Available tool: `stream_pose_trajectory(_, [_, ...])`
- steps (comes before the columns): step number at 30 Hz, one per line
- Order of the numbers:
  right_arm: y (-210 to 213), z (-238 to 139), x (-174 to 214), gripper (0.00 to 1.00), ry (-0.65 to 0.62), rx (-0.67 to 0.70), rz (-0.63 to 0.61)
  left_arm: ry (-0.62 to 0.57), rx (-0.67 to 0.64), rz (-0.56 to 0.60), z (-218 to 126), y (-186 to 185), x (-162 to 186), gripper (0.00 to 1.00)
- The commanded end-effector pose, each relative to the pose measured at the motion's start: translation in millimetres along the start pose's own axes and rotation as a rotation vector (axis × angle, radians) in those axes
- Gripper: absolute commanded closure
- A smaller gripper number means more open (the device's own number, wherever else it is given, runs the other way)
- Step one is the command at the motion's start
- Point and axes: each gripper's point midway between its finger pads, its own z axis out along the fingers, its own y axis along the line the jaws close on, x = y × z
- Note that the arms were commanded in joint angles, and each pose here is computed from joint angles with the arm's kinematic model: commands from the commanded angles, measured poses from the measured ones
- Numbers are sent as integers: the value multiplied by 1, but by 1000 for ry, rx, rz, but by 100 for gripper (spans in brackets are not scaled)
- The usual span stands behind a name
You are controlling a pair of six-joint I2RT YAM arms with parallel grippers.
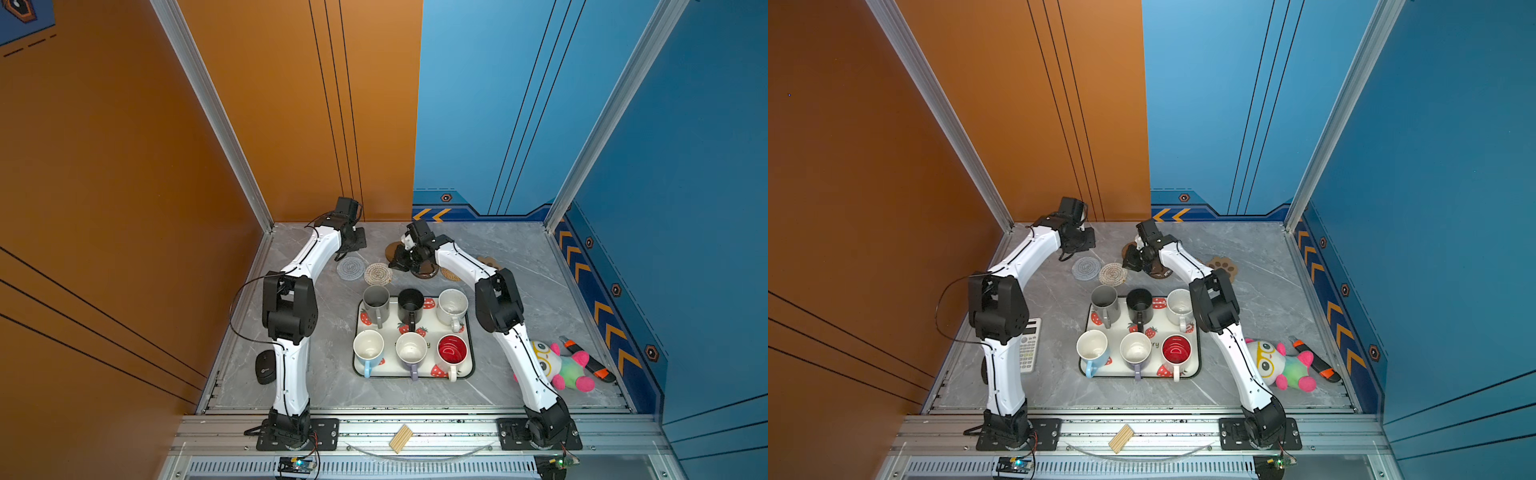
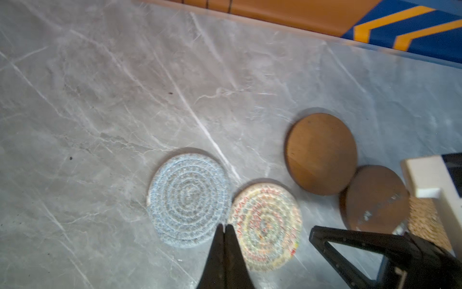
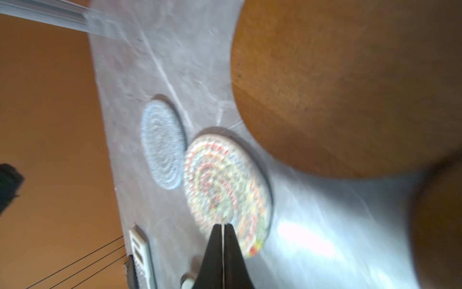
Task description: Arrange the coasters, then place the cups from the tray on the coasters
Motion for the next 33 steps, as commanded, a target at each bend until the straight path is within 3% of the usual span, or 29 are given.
stream_pose_trajectory(1, [33,-69,-28,100,-142,-67,-71,75,60,73,2,-22,28,100])
stream_pose_trajectory(6, [13,-119,-26,98,-218,-41,-54,143,112,133,12,-44,56,100])
stream_pose_trajectory(11, [-8,-145,-8,98,-257,-16,-39,209,118,162,31,-52,81,100])
stream_pose_trajectory(19, [-22,-159,11,98,-311,-36,-10,275,74,162,67,-42,101,100])
stream_pose_trajectory(33, [-29,-164,19,98,-323,-71,19,314,-4,107,99,-10,109,100])
